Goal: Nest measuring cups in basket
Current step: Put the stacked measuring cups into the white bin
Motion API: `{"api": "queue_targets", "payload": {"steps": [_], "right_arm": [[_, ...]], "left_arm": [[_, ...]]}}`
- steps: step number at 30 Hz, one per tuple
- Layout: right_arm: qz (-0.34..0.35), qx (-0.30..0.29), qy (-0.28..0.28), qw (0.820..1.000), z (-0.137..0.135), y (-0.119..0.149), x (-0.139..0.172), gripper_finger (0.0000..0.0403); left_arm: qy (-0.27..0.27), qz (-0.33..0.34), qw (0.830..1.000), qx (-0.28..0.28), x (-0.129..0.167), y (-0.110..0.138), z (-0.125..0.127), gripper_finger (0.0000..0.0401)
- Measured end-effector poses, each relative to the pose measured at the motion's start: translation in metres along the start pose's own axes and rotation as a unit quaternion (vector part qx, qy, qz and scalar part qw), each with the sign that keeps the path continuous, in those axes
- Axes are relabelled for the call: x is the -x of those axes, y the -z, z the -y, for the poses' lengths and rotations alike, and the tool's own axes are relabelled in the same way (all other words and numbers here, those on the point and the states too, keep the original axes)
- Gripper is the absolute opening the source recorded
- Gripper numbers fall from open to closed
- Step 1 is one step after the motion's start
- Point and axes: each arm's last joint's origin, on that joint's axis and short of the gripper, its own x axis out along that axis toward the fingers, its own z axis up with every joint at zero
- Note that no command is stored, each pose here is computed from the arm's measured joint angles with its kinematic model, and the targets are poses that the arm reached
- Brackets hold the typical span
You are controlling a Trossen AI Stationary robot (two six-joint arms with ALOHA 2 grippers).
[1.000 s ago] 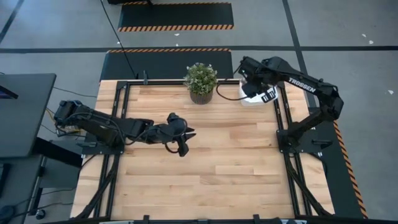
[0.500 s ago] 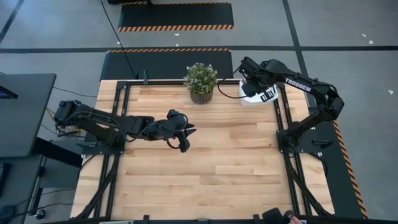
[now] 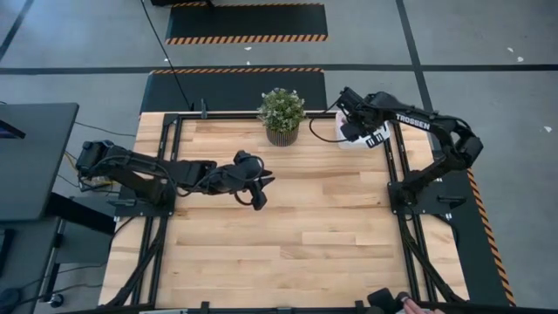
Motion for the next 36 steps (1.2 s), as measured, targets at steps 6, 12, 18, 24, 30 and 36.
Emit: {"api": "queue_targets", "payload": {"steps": [6, 12, 18, 24, 30, 36], "right_arm": [[0.008, -0.012, 0.028, 1.000, 0.000, -0.004, -0.013, 0.0118], [0.000, -0.014, 0.043, 0.999, -0.002, -0.005, -0.022, 0.0118], [-0.004, 0.005, 0.045, 0.999, -0.008, -0.006, -0.033, 0.0118], [-0.004, 0.023, 0.047, 0.999, -0.012, -0.008, -0.040, 0.0118], [0.002, 0.036, 0.050, 0.998, -0.015, -0.008, -0.048, 0.0118], [0.004, 0.037, 0.045, 0.998, -0.016, -0.010, -0.055, 0.0118]], "left_arm": [[-0.007, 0.001, 1.000, 0.003, -0.002, -0.001, -0.004, 0.0096], [-0.009, 0.001, 1.000, 0.004, -0.002, -0.002, -0.005, 0.0096], [-0.009, 0.001, 1.000, 0.004, -0.002, -0.002, -0.005, 0.0096], [-0.009, 0.002, 1.000, 0.005, -0.003, -0.002, -0.005, 0.0096], [-0.008, 0.006, 1.000, 0.008, -0.003, -0.003, -0.005, 0.0096], [-0.007, 0.008, 1.000, 0.009, -0.003, -0.004, -0.005, 0.0096]]}}
